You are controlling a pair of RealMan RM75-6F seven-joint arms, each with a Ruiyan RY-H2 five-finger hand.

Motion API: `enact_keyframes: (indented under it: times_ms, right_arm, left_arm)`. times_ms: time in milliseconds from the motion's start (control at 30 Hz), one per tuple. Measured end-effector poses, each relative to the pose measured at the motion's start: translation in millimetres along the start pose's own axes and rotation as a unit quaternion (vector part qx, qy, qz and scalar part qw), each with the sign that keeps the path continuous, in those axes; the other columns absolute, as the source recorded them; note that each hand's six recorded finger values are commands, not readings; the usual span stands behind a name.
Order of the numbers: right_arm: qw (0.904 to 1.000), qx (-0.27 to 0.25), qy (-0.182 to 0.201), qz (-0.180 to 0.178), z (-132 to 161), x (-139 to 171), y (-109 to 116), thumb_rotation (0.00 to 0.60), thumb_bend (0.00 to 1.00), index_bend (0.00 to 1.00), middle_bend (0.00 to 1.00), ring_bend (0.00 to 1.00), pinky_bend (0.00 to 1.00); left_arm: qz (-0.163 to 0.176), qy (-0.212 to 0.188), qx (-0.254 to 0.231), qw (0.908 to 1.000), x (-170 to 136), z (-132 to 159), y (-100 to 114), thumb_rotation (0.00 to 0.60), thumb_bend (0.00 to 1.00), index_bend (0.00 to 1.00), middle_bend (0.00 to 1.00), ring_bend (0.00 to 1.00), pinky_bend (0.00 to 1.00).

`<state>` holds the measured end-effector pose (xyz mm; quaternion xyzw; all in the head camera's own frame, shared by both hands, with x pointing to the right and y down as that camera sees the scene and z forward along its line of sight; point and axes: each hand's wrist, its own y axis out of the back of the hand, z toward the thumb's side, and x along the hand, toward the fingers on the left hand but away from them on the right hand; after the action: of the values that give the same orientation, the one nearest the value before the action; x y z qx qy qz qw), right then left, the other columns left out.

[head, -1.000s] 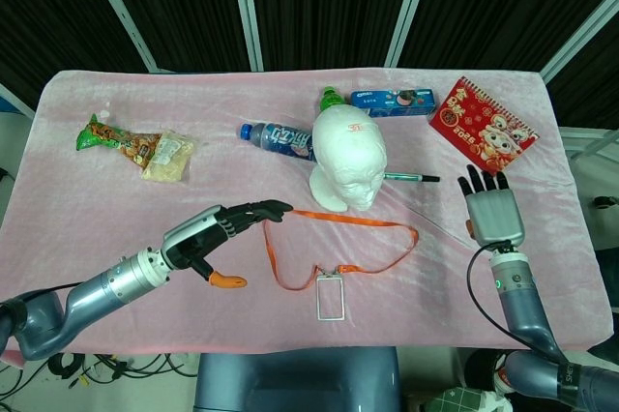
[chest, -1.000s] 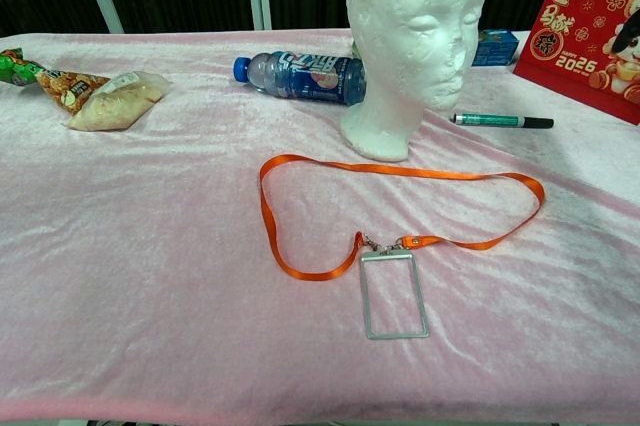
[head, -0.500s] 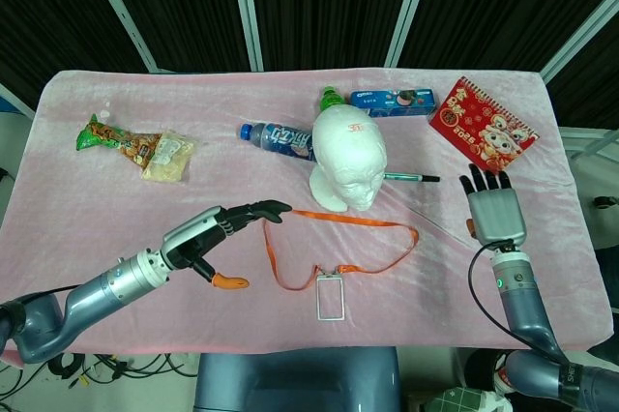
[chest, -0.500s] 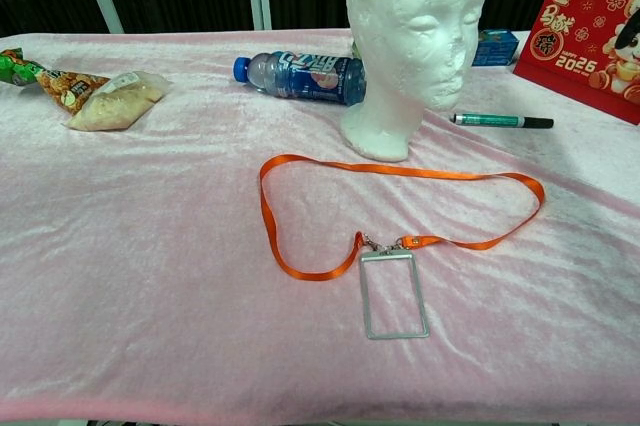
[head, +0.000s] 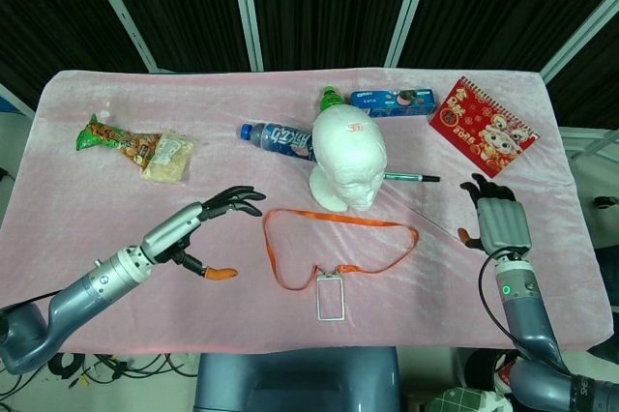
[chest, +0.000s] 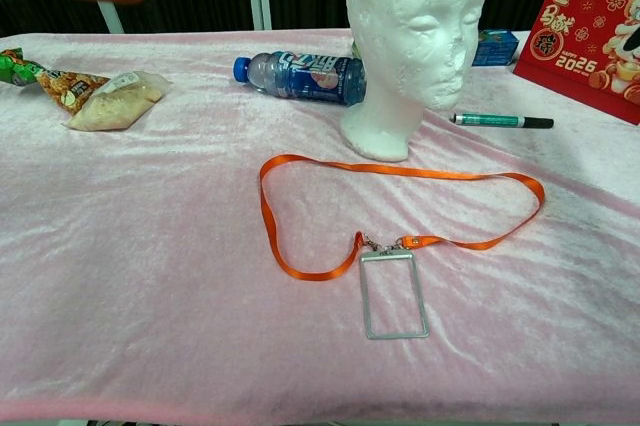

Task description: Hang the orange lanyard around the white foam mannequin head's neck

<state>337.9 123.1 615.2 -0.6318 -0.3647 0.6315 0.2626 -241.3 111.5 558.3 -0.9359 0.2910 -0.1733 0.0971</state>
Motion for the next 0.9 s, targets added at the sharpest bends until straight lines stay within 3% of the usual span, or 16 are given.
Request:
enact_keyframes:
  times_ms: [67,200,300,600,733,900]
  right_arm:
    - [0.9988,-0.045,-0.001,0.018,3,7,-6,0.600,0.20,0.22,0.10,0.15,0.15]
    - [0.9943,-0.089,0.001,0.059,10,14,-25,0.600,0.19,0.23,0.10,0.15,0.15]
    - [0.9920,-0.103,0.005,0.072,18,14,-38,0.600,0.19,0.27,0.10,0.15,0.15]
    - [0.9896,-0.125,0.002,0.071,37,-7,-71,0.600,0.19,0.31,0.10,0.15,0.15]
    - [0.9887,-0.134,-0.005,0.067,42,-18,-80,0.600,0.19,0.34,0.11,0.15,0.15]
    - [0.9882,-0.139,-0.009,0.062,49,-32,-86,0.600,0.19,0.37,0.11,0.15,0.15]
  left_arm:
    - [0.012,0.012,0.057,0.9982,-7,-5,0,0.600,0.19,0.22,0.10,0.00,0.04]
    - [0.043,0.042,0.169,0.9838,-28,-17,-2,0.600,0.19,0.22,0.10,0.00,0.03]
    - [0.067,0.066,0.209,0.9734,-45,-24,-5,0.600,0.19,0.22,0.10,0.00,0.03]
    - [0.105,0.083,0.256,0.9576,-74,-29,-12,0.600,0.19,0.22,0.10,0.00,0.03]
    - [0.103,0.083,0.250,0.9593,-75,-31,-13,0.600,0.19,0.22,0.10,0.00,0.03]
    - [0.093,0.076,0.220,0.9680,-74,-31,-16,0.600,0.19,0.22,0.10,0.00,0.03]
